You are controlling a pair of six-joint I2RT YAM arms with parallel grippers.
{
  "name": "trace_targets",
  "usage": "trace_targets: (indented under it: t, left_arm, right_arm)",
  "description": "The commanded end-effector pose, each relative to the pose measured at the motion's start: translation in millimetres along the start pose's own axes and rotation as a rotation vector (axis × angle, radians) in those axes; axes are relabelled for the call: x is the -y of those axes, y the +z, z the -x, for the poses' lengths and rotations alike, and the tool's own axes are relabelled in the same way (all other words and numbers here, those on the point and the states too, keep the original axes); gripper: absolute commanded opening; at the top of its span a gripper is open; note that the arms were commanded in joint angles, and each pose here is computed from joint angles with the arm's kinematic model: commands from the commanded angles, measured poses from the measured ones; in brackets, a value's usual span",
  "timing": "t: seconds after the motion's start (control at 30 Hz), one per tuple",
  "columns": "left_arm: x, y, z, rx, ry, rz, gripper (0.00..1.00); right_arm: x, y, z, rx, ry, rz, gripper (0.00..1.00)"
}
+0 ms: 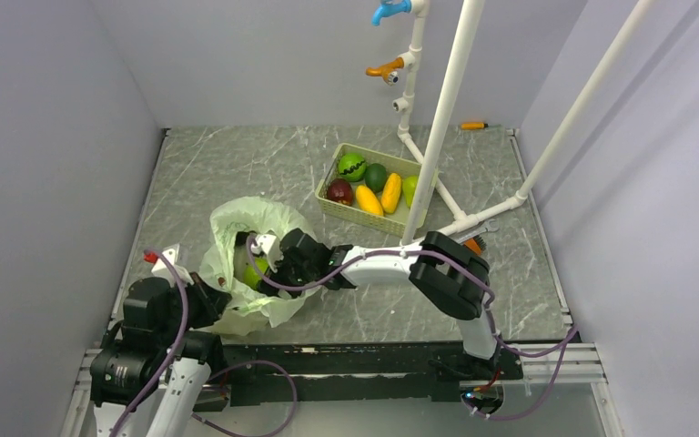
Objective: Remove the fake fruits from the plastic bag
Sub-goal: Adjust the plastic bag at the center of the board, then take out the fake fruit from the plastic bag.
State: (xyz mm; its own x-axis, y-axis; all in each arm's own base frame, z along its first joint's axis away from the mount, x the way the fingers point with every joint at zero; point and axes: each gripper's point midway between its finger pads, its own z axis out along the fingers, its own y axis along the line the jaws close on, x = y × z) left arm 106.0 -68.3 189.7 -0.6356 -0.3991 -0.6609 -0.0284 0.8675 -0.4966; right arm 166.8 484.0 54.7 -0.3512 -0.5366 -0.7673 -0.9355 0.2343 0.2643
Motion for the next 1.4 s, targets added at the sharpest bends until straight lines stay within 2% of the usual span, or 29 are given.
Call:
trace_targets:
  t: [0.0,0.17,0.23,0.3,0.43,0.53,0.67,0.83,1.1,1.2,1.27,1.37]
  left_arm:
    - [1,-15,27,0.163,-0.012,0.012,0.00]
    - [-5,-22,29,0.208,-0.010,0.032,0.00]
    - [-8,-20,26,0.194,-0.004,0.047,0.00]
    - [-10,-17,23,0.169,0.001,0.056,0.00]
    - [-15,-11,15,0.108,0.014,0.087,0.00]
    - [-17,-10,11,0.080,0.022,0.099,0.00]
    - [-18,-11,11,0.099,0.024,0.088,0.00]
    - [-13,-15,12,0.117,0.018,0.066,0.00]
    - [-14,-12,5,0.091,0.022,0.059,0.00]
    - [-14,-10,4,0.084,0.026,0.057,0.00]
    - [-14,-8,4,0.077,0.027,0.057,0.00]
    - [-15,-5,3,0.066,0.025,0.058,0.00]
  right_arm:
    - [2,14,-17,-0.061,-0.040,-0.051,0.94]
    - [27,14,-32,-0.084,-0.017,-0.205,0.94]
    - [25,11,-26,-0.052,-0.028,-0.199,0.94]
    - [13,9,-13,-0.019,-0.044,-0.139,0.95]
    - [6,-6,32,0.098,-0.029,-0.138,0.95]
    - [-8,-14,59,0.176,-0.103,-0.071,0.97]
    - [-20,5,66,0.120,-0.190,0.027,0.99]
    - [-26,26,60,0.089,-0.208,0.074,0.99]
    - [-20,54,10,-0.035,-0.239,0.028,0.99]
    - [-10,61,-1,-0.054,-0.236,-0.037,0.98]
    - [5,64,1,-0.050,-0.217,-0.120,0.96]
    - [23,63,11,-0.021,-0.194,-0.231,0.82]
